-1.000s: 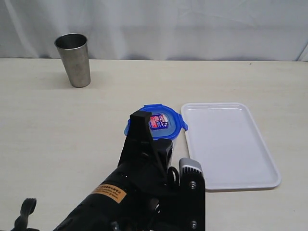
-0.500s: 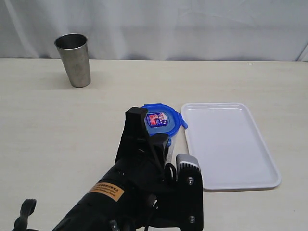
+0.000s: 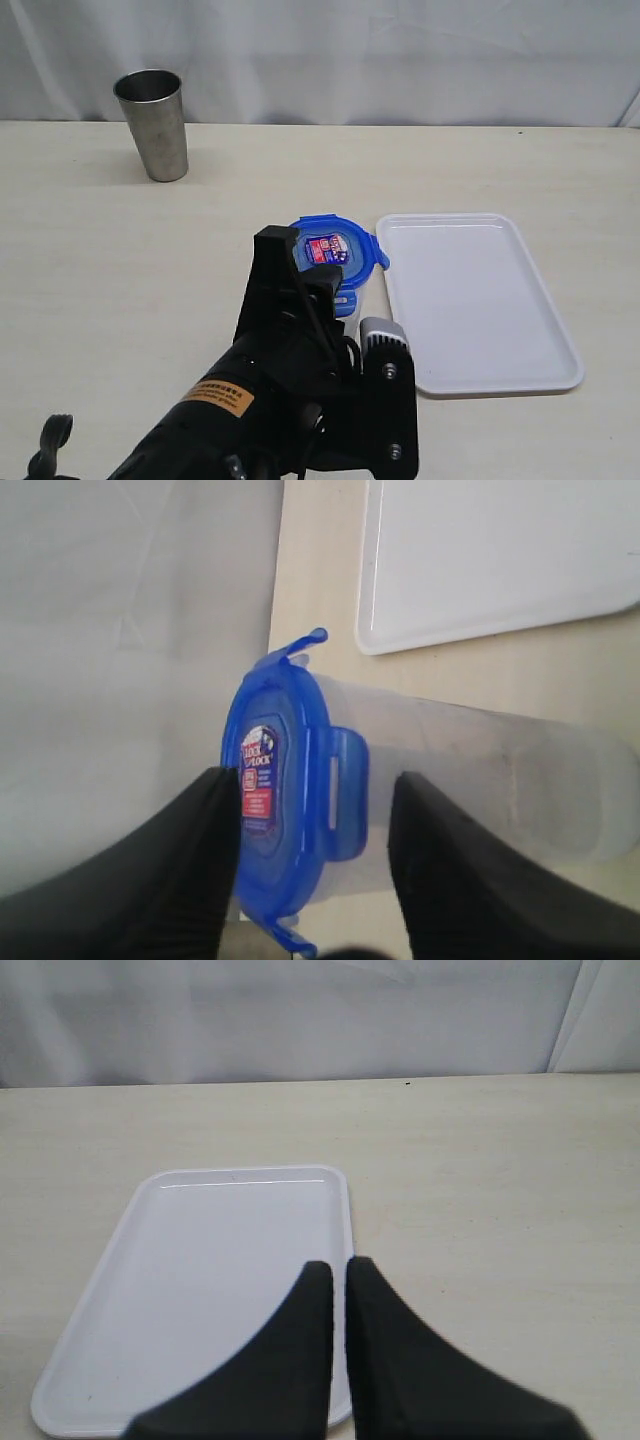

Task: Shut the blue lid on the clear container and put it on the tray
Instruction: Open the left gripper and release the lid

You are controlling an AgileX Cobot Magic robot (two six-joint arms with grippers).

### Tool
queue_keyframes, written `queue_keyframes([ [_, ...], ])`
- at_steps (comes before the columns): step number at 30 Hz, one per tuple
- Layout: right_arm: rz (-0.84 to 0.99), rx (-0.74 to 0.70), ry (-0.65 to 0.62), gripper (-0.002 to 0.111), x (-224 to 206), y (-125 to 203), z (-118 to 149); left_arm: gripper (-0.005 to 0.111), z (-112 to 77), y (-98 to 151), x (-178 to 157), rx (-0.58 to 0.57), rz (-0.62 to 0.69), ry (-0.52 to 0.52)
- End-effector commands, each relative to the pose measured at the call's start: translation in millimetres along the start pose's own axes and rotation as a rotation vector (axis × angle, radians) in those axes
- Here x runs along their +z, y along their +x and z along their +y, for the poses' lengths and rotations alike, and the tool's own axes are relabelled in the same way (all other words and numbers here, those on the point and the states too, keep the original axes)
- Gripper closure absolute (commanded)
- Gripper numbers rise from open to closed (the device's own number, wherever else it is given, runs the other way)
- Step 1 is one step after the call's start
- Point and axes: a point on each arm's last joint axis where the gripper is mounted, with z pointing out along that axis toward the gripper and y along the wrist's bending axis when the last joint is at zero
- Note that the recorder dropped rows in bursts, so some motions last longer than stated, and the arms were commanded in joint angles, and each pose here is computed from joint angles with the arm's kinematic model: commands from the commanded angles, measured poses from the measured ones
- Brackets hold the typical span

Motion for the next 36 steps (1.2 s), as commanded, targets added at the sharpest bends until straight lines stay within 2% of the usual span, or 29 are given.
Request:
queue_keyframes([
  [1, -0.001, 0.004, -0.001, 0.104, 0, 1, 0, 0.06, 5.2, 4, -1, 0.014, 0.039, -0.05],
  [26, -0.001, 0.004, -0.001, 0.104, 0, 1, 0, 0.06, 2.3, 9, -1, -0.055, 0.096, -0.021],
  [36, -0.001, 0.004, -0.001, 0.104, 0, 1, 0, 0.06, -0.2, 18, -3, -0.116, 0.201, -0.002],
])
